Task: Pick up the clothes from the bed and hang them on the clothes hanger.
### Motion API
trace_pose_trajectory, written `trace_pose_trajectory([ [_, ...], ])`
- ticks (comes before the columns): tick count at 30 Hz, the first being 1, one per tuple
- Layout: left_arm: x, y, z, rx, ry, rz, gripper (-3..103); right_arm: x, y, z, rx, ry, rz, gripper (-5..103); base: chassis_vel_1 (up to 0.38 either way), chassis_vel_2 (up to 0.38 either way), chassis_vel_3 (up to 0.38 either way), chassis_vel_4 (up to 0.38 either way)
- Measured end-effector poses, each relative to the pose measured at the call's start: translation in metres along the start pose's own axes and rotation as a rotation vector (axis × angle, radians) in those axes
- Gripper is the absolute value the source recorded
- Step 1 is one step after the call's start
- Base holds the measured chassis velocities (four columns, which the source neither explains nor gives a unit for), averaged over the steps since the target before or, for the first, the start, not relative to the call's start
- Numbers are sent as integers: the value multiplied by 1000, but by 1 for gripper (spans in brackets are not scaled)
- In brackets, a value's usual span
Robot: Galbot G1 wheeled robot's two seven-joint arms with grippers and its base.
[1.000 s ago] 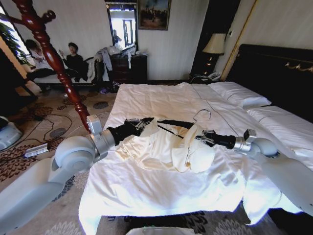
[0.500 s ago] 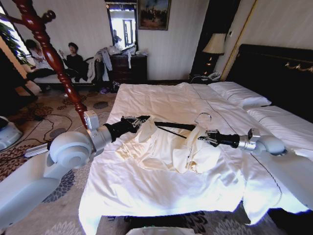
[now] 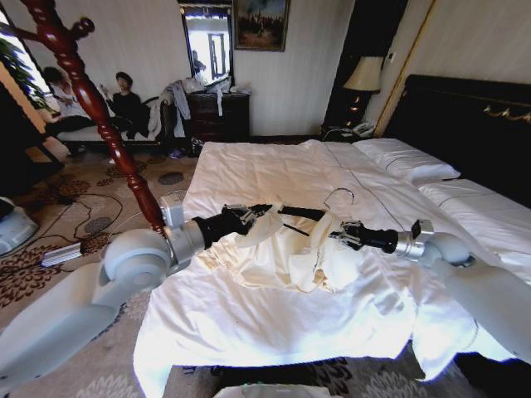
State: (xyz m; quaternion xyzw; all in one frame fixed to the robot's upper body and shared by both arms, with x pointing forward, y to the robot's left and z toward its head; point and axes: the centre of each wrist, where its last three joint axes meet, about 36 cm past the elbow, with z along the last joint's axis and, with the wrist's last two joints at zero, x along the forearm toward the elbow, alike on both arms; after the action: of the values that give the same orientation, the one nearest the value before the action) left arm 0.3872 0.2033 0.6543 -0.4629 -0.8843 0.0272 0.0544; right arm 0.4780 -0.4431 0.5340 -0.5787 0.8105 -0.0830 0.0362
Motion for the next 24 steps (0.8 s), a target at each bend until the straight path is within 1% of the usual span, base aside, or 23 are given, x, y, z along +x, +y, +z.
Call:
trace_pose_trajectory([
  [4,-11,-6,7,5,23,28,0,-10,4,7,-24,-7,64,16,0,0,0,0],
  [7,-16,-4,10,5,29,33,0,-9,2,11,-29,-3,83,16,0,0,0,0],
  [9,-19,-3,8,5,24,36,0,-9,2,13,-32,-1,87,16,0,0,0,0],
  [12,-29,3,-7,8,-18,43,0,-10,2,20,-34,10,123,16,0,0,0,0],
  [13,-31,4,-13,9,-28,43,0,-10,3,23,-37,13,145,16,0,0,0,0],
  [14,-31,4,-13,9,-28,43,0,-10,3,23,-37,13,145,16,0,0,0,0],
  [16,-33,13,-21,-5,-28,18,0,-6,0,29,-38,19,184,16,0,0,0,0],
  [18,-31,23,-17,-20,1,-27,0,0,-4,29,-28,23,187,16,0,0,0,0],
  [19,-31,23,-17,-20,1,-27,0,0,-4,29,-28,23,187,16,0,0,0,0],
  [22,-29,36,-1,-41,67,-97,0,8,-10,21,-5,22,168,16,0,0,0,0],
  [23,-29,38,6,-45,85,-109,0,10,-12,18,1,17,164,16,0,0,0,0],
  [24,-29,38,6,-45,85,-109,0,10,-12,18,1,17,164,16,0,0,0,0],
])
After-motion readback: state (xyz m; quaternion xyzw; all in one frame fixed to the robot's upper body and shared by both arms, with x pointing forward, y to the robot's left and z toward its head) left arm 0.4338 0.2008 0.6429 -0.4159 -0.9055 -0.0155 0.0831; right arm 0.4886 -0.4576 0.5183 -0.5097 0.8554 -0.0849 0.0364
